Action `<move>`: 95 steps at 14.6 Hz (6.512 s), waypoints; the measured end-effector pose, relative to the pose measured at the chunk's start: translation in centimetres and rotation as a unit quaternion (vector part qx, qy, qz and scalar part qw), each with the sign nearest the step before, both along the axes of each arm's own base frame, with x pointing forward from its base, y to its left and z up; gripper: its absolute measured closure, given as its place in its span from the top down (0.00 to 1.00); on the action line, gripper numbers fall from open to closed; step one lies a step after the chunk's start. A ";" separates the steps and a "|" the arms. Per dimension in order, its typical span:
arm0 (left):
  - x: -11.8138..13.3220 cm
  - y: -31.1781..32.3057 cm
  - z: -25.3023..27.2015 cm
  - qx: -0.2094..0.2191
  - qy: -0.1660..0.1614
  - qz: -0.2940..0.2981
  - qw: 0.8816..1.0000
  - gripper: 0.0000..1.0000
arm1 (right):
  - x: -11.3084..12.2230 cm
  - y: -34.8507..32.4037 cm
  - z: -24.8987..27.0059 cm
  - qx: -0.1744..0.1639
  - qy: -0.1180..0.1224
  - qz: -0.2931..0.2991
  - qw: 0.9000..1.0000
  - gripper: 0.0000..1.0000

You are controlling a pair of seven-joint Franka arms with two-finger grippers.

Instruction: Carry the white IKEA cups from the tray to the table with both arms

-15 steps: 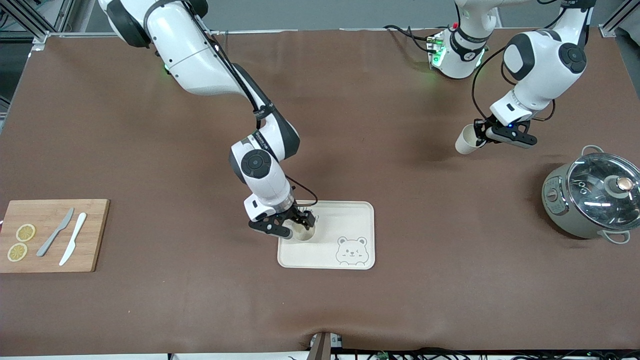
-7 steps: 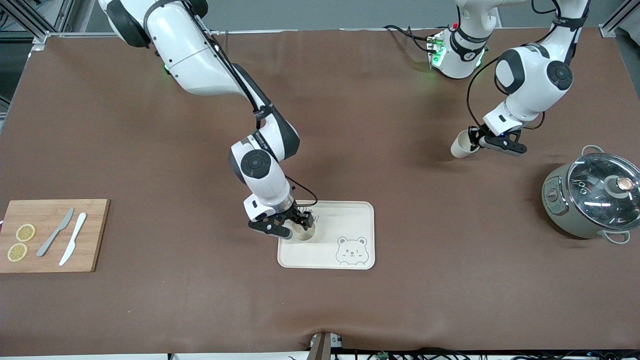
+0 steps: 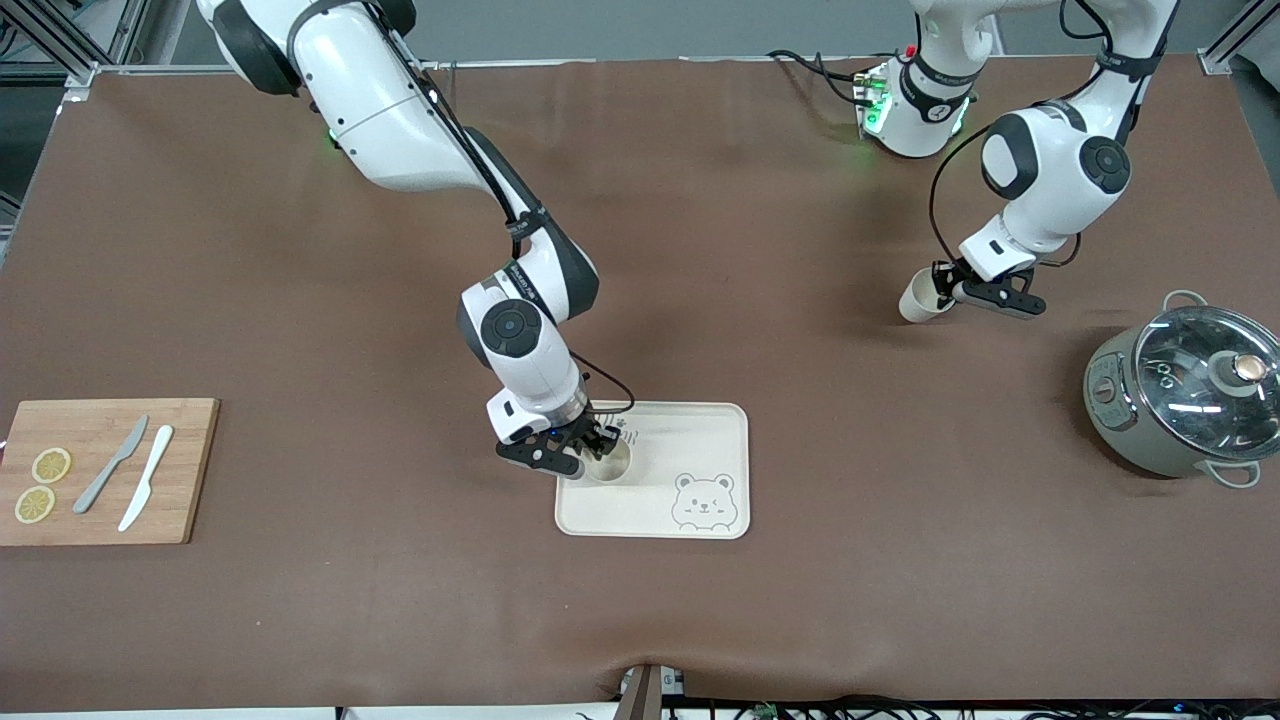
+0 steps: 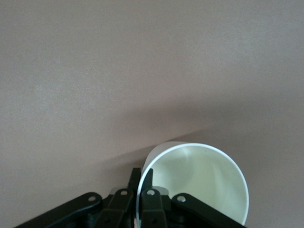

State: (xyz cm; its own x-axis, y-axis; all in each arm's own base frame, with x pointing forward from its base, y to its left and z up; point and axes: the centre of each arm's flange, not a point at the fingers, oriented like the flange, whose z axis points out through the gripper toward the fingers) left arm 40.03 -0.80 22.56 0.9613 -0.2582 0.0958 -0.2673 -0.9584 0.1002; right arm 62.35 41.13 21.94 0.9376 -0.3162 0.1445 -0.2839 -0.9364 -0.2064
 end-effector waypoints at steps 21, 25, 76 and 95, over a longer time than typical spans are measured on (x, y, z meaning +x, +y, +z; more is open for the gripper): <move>0.5 0.1 -0.8 0.008 -0.019 -0.016 1.000 1.00 | 1.5 -2.0 6.9 -0.018 0.012 0.018 1.000 0.04; 0.5 0.1 0.6 0.001 -0.010 -0.017 1.000 1.00 | 1.7 -5.6 10.6 -0.031 0.017 0.043 0.998 0.04; 21.3 -12.5 32.6 0.055 0.013 0.036 0.998 1.00 | 0.7 -41.9 10.1 -0.011 0.068 0.308 0.949 1.00; 22.7 -9.7 32.9 0.046 0.011 0.062 0.997 1.00 | 3.7 -41.0 31.5 -0.083 0.090 0.089 0.988 1.00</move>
